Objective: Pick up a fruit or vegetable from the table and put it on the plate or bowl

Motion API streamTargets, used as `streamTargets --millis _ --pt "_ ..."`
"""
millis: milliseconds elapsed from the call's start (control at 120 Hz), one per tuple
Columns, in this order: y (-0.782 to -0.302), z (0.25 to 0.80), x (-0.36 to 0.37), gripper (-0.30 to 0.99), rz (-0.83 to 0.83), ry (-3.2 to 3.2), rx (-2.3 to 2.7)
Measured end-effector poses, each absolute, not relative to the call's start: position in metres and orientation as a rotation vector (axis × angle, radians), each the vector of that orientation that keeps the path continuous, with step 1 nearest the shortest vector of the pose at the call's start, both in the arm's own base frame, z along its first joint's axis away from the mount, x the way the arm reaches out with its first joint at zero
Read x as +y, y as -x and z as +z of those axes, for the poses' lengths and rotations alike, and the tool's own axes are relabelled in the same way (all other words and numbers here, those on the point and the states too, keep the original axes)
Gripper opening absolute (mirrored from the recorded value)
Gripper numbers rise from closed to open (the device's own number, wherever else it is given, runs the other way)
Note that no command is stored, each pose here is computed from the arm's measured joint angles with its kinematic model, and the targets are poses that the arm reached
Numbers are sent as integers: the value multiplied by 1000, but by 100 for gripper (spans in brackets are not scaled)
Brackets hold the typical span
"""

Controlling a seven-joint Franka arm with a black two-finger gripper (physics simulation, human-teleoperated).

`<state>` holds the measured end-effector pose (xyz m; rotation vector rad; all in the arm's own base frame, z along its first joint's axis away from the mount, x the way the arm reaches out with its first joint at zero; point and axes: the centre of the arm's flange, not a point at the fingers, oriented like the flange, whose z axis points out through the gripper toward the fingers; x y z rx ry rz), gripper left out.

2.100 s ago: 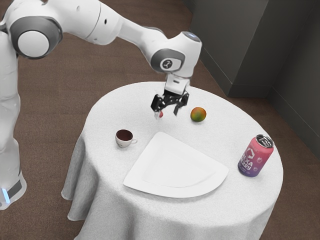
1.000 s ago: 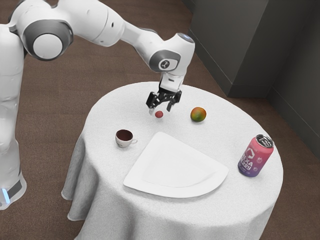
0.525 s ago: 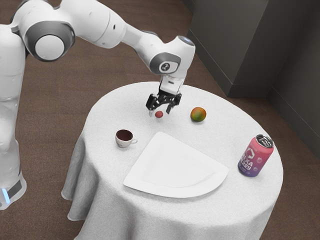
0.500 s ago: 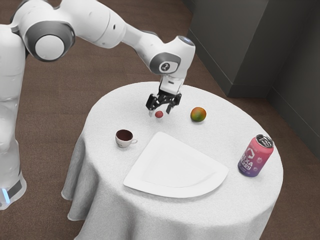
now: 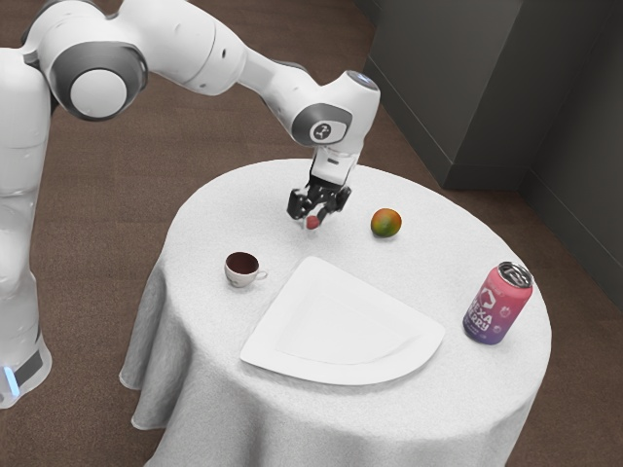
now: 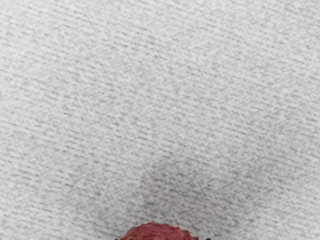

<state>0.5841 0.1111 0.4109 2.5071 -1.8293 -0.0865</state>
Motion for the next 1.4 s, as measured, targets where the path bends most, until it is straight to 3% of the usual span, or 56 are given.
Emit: streamTargets --millis 250,400,483,642,825,1000,1092,1158,1233,1325,1400 --pt "-587 423 110 19 -60 -2516 -1842" --pt "-566 532 88 19 119 -2531 -1936" --pt "-553 556 61 19 123 -2481 -1979" --pt "-533 542 -146 19 43 -2063 -2333" --pt "-431 521 -356 18 -17 -1563 -2659" --pt "-297 514 -481 18 -29 -1141 -2876" --pt "-262 509 -506 18 -16 -1037 -2928" --pt "-288 506 -497 18 -4 -1109 -2908" --pt "-390 505 -425 18 14 -1417 -2778" --pt "-543 508 -205 18 39 -2022 -2388" --pt "-581 510 -3 18 51 -2416 -2004"
